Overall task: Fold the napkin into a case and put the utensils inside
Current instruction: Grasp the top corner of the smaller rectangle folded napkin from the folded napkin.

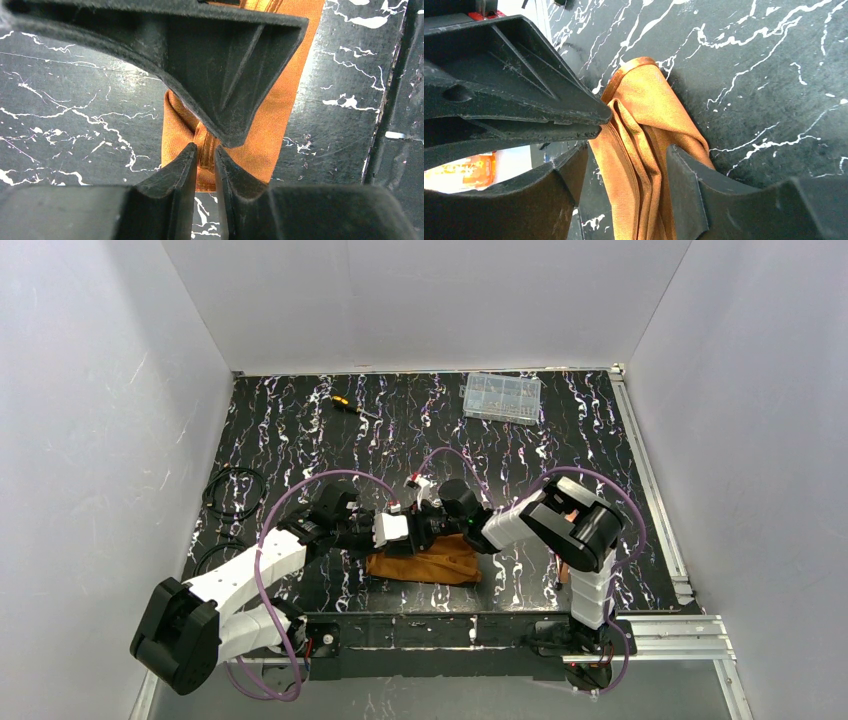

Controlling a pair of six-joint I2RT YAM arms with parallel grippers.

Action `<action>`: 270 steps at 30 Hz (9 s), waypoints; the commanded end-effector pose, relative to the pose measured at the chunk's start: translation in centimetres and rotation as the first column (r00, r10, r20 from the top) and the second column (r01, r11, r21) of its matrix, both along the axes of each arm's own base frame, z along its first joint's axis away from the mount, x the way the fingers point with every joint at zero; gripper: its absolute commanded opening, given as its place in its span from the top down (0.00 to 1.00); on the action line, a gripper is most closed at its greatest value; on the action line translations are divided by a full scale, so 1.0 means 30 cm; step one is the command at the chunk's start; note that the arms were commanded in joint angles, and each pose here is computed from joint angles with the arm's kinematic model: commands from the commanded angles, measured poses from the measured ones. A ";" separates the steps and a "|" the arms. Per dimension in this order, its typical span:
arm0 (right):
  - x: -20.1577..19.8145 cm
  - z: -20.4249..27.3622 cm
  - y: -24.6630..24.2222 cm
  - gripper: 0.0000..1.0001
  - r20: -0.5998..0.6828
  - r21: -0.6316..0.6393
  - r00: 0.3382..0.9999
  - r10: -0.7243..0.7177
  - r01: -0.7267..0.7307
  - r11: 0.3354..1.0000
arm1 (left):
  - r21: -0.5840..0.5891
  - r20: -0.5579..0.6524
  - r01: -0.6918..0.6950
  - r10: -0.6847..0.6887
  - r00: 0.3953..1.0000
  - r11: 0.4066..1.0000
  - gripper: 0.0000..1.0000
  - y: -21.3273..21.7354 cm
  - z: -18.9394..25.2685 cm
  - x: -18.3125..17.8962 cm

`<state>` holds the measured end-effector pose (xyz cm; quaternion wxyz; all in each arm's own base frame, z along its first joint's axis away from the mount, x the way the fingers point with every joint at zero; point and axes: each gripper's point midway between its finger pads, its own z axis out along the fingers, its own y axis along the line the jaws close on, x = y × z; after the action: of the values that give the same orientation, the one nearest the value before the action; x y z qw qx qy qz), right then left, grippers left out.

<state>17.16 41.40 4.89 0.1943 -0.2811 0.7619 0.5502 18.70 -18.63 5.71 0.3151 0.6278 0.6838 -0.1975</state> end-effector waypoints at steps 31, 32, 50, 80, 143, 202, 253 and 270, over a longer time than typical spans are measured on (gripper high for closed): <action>-0.042 0.065 0.059 0.99 0.030 0.102 1.000 0.005 -0.008 0.995 | -0.050 -0.068 -0.195 0.192 0.979 0.979 0.64 0.052 0.098 0.105; -0.041 0.060 0.057 0.99 0.034 0.084 0.999 0.001 -0.004 0.996 | -0.050 -0.081 -0.189 0.185 0.979 0.981 0.64 0.048 0.093 0.100; -0.091 -0.005 -0.012 0.99 -0.016 0.007 0.993 -0.120 0.120 0.993 | -0.037 -0.166 -0.120 0.112 0.980 0.992 0.70 -0.010 -0.040 0.032; -0.075 -0.056 -0.046 0.99 -0.065 -0.044 0.976 -0.208 0.206 0.978 | 0.105 -0.166 -0.143 0.159 0.973 0.984 0.81 -0.034 -0.084 0.004; -0.018 -0.100 -0.021 0.99 -0.158 -0.076 0.955 -0.251 0.242 0.967 | 0.268 0.053 -0.104 0.093 0.994 0.958 0.81 0.033 -0.093 0.041; 0.073 -0.028 0.104 0.99 -0.112 -0.065 0.974 -0.197 0.191 0.980 | 0.238 -0.101 0.000 0.024 0.995 0.971 1.00 0.047 -0.141 -0.102; 0.012 0.124 -0.482 0.03 0.374 -0.357 0.919 0.126 0.018 0.934 | 0.426 -0.045 0.290 -0.300 0.953 0.857 1.00 0.187 -0.228 -0.142; -0.072 0.030 -0.455 0.03 0.478 -0.547 0.750 0.456 -0.152 0.823 | 0.420 0.000 0.280 -0.309 0.951 0.863 1.00 0.187 -0.226 -0.132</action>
<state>14.83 27.62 6.74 0.2510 -0.5713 0.7312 0.2756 18.43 -16.58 1.71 0.2563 0.7772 0.5717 -0.0577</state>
